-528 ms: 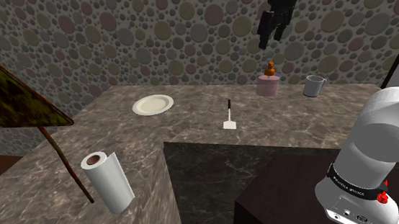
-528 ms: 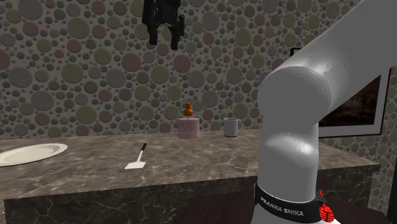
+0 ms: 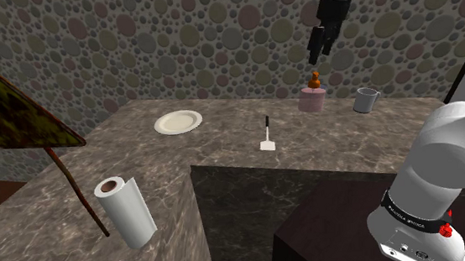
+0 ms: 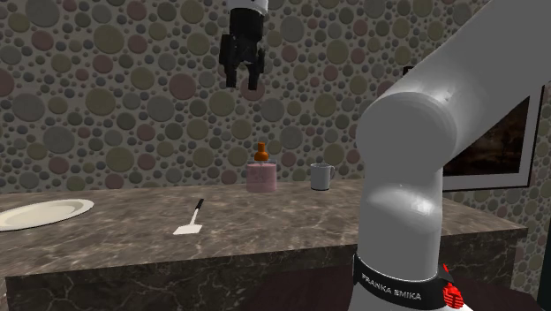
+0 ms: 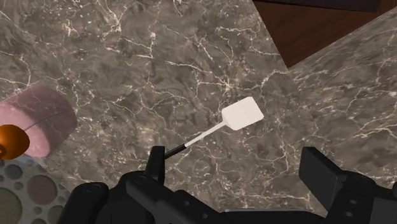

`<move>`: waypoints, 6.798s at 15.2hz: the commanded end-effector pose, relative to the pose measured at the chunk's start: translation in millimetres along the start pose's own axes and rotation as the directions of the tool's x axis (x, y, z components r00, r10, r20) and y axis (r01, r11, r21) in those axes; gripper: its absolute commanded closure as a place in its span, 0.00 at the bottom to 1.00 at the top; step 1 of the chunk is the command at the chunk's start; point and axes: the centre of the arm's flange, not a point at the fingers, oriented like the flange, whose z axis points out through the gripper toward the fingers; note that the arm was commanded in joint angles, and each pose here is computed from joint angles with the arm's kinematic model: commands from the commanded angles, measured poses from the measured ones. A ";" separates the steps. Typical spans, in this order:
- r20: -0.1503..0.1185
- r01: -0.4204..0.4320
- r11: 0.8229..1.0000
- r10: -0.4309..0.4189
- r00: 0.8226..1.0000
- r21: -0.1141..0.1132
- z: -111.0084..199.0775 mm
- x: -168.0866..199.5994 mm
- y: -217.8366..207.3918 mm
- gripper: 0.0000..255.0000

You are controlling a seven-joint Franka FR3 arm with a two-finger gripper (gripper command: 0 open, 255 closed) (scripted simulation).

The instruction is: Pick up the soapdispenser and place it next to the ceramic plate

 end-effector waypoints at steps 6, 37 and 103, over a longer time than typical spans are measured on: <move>0.027 0.066 0.998 -0.067 0.997 0.012 53.8 10.5 76.6 0.00; 0.120 0.292 0.954 -0.299 0.947 0.070 284.2 77.3 343.9 0.00; 0.120 0.292 0.954 -0.299 0.947 0.070 58.1 111.6 360.1 1.00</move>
